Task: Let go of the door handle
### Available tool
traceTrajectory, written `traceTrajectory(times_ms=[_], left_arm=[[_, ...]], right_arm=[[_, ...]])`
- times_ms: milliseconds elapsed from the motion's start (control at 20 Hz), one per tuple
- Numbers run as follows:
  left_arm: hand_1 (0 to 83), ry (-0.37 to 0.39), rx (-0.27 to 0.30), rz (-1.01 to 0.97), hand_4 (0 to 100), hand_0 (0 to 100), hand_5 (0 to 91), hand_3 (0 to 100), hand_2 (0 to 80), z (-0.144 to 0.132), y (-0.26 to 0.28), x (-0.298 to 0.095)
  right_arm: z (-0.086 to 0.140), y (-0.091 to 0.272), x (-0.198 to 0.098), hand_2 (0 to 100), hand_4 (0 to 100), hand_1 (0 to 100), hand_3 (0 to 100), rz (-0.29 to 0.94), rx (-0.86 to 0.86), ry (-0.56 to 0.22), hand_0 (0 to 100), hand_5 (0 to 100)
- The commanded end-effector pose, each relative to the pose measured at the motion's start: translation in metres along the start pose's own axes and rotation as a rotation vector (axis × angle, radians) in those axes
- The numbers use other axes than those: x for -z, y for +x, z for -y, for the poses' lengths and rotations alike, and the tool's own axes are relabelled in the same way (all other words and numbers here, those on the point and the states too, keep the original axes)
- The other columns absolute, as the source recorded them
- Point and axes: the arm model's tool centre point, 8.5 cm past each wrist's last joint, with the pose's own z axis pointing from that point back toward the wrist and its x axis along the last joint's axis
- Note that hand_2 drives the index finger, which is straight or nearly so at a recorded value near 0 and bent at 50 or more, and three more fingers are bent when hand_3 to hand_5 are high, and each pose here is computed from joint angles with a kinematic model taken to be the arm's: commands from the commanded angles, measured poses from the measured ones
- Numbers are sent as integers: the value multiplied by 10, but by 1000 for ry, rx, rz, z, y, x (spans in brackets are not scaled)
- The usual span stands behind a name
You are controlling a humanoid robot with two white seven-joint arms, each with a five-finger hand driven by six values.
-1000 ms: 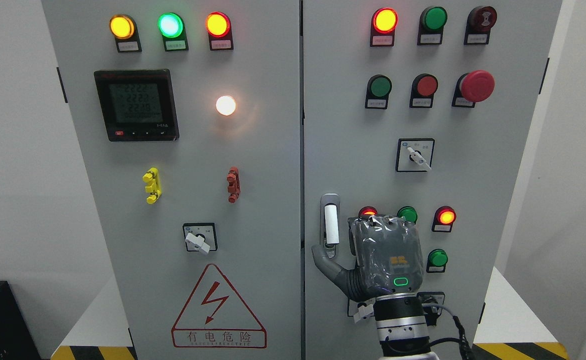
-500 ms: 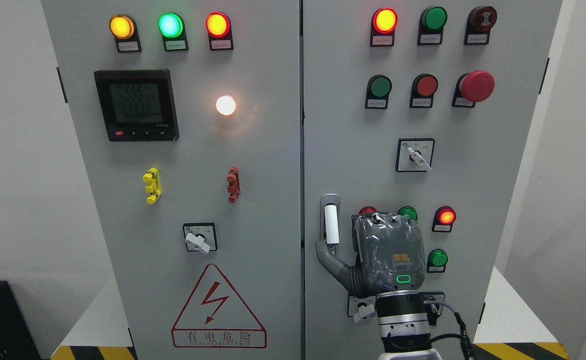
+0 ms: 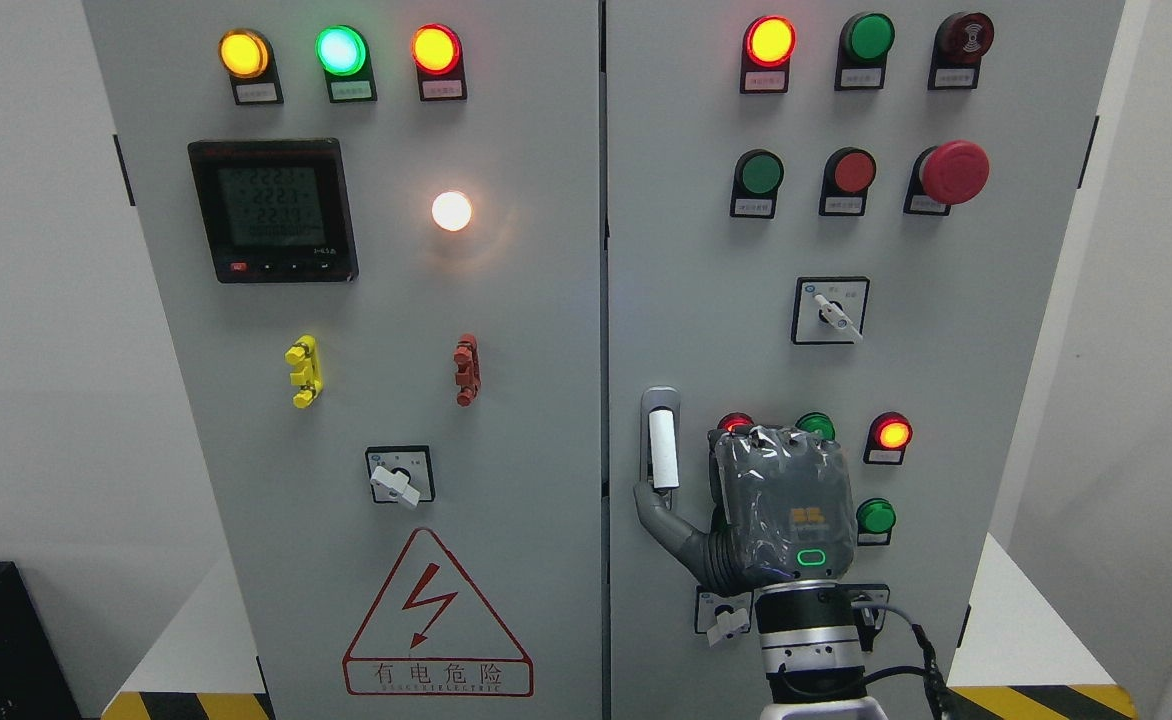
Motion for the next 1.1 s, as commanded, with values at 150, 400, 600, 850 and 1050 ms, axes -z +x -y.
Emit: traceTrajectory(times_ms=[150,400,600,850,1050], left_arm=[[0,-3,22,19,11,0,0,94,22,1,7,1],[0,-3,22,19,11,0,0,93,23,1,7,1],[0,-3,22,19,12,0,0,93,23,1,7,1],[0,-3,22,19,12,0,0,93,23,1,7,1],[0,-3,22,19,12,0,0,93,22,1,7,1]], right_arm=[[-1,-4,-2,911,991,335,1000,-12,-1,2,215,937],[-1,-4,-4,911,991,341,1000,-14,1,3,225,938],[0,-10,-5,912,991,344,1000,-28,-3,-1,226,938],[4,-9,-6,912,991,345,1000,-28,2,-10,227,938],[4,-10,-5,912,991,343,1000,-30,2,-12,229,938]])
